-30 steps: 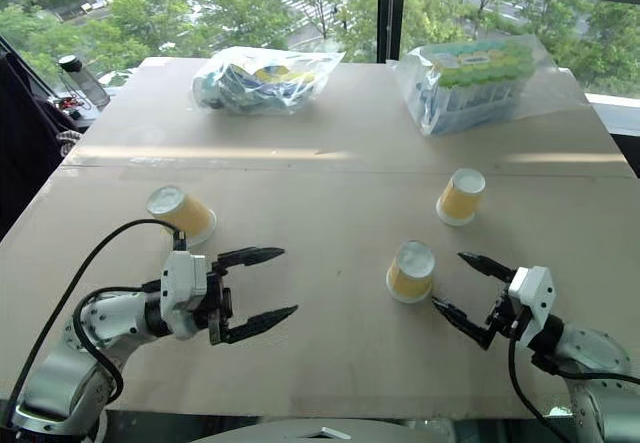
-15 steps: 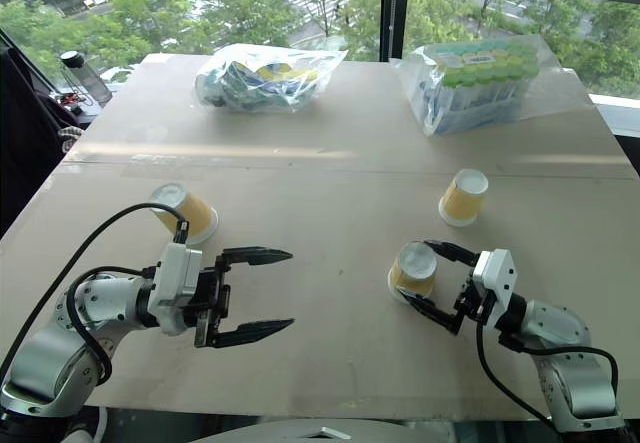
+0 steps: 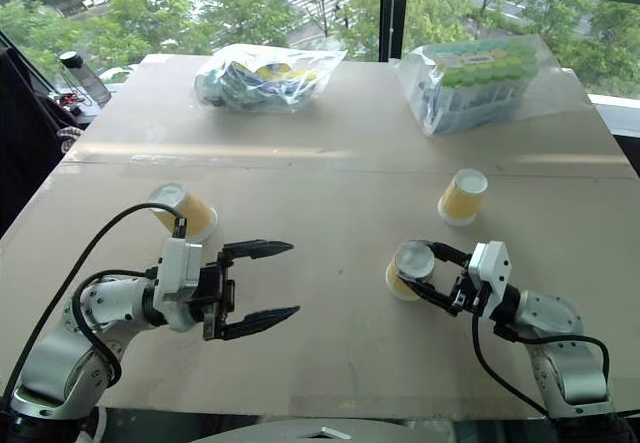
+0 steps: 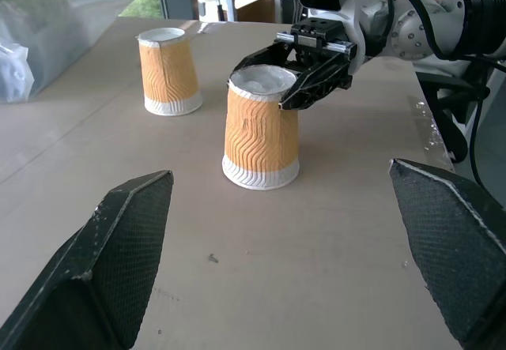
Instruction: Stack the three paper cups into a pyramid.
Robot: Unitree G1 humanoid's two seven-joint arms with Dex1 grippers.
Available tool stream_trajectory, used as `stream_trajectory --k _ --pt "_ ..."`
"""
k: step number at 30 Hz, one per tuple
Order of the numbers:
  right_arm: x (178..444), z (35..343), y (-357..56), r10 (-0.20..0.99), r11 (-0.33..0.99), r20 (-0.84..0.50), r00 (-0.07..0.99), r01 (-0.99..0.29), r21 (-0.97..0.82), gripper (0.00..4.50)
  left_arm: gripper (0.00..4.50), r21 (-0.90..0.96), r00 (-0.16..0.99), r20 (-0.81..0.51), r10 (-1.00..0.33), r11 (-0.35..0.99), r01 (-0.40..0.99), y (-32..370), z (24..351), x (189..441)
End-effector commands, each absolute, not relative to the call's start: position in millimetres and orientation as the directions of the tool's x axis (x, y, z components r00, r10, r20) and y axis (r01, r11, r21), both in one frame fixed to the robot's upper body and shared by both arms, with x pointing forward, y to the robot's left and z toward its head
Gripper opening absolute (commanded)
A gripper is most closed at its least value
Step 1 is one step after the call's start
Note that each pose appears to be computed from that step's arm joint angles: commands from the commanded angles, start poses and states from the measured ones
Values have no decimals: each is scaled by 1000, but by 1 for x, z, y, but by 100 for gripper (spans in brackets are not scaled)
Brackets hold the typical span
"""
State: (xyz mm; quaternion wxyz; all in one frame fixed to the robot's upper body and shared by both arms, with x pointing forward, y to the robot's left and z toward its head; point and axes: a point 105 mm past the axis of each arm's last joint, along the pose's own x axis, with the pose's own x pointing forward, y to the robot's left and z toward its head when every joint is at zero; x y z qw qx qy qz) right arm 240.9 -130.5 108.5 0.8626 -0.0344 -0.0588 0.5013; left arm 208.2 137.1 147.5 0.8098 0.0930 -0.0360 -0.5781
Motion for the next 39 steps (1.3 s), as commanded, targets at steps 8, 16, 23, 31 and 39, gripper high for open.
stream_trajectory --k 8,16,23,31,39 --pt "330 136 -45 838 542 60 542 -814 -210 223 450 141 659 -3 -752 652 745 153 146 231" --pt "363 144 -14 839 541 26 543 -830 -136 328 450 138 724 13 -690 718 682 156 145 236" --pt "361 147 -34 809 582 22 587 -797 -163 446 450 125 748 55 -662 747 652 157 151 241" --pt "329 156 -85 770 615 69 634 -710 -343 446 450 148 676 72 -733 678 720 136 165 245" --pt "327 186 -166 468 856 261 844 -359 -372 446 450 192 523 32 -852 518 833 100 184 248"
